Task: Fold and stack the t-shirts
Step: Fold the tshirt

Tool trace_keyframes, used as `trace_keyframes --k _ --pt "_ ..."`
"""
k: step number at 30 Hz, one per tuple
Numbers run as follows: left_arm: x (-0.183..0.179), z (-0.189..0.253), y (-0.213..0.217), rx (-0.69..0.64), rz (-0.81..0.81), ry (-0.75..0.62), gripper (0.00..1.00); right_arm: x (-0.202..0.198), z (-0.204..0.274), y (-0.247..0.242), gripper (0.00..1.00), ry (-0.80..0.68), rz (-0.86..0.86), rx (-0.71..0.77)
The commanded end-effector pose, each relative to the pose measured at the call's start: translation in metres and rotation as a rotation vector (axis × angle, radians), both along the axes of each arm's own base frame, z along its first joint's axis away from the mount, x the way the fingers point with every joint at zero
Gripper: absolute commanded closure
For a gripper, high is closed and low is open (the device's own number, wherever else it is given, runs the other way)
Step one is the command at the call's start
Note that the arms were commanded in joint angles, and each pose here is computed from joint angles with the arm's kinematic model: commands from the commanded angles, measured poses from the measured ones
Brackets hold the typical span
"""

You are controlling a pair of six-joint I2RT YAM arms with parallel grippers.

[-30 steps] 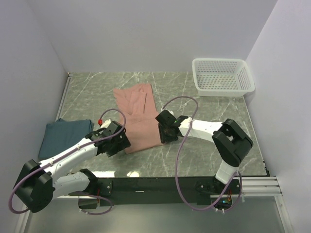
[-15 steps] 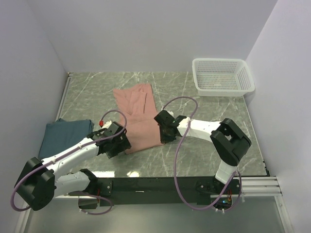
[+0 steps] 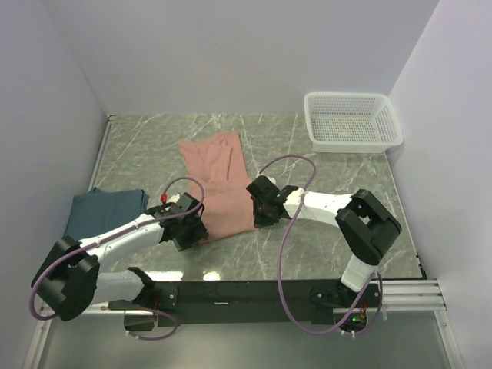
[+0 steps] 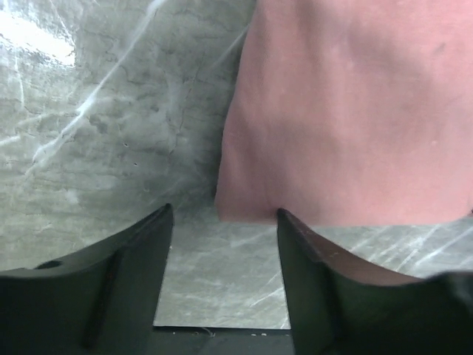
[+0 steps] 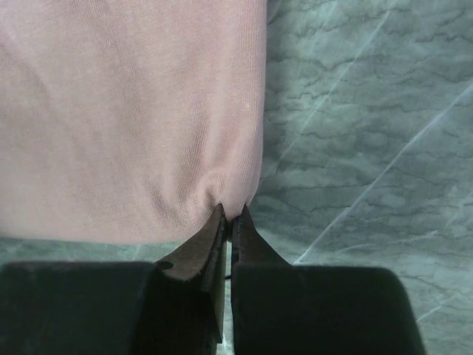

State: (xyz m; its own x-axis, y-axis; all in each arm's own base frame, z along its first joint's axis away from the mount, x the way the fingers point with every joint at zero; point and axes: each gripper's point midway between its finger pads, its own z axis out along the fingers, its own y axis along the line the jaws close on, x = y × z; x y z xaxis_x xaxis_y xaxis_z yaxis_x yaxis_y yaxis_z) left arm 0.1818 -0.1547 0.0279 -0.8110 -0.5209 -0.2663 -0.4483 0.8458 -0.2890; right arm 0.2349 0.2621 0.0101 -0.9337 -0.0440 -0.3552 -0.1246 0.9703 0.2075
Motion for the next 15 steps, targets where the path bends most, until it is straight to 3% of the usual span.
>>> trace_keyframes --k 1,5,15 --pt "0.01 0.004 -0.006 -0.008 0.019 -0.018 0.38 -0.059 -0.047 -0.044 1.0 0.22 0.04 -0.173" --pt "0.008 0.001 -0.003 0.018 0.013 0.001 0.5 -0.06 -0.047 -0.044 1.0 0.217 0.041 -0.168" --pt "0.0 -0.021 -0.003 0.091 -0.031 0.083 0.49 -0.06 -0.044 -0.044 1.0 0.211 0.047 -0.164"
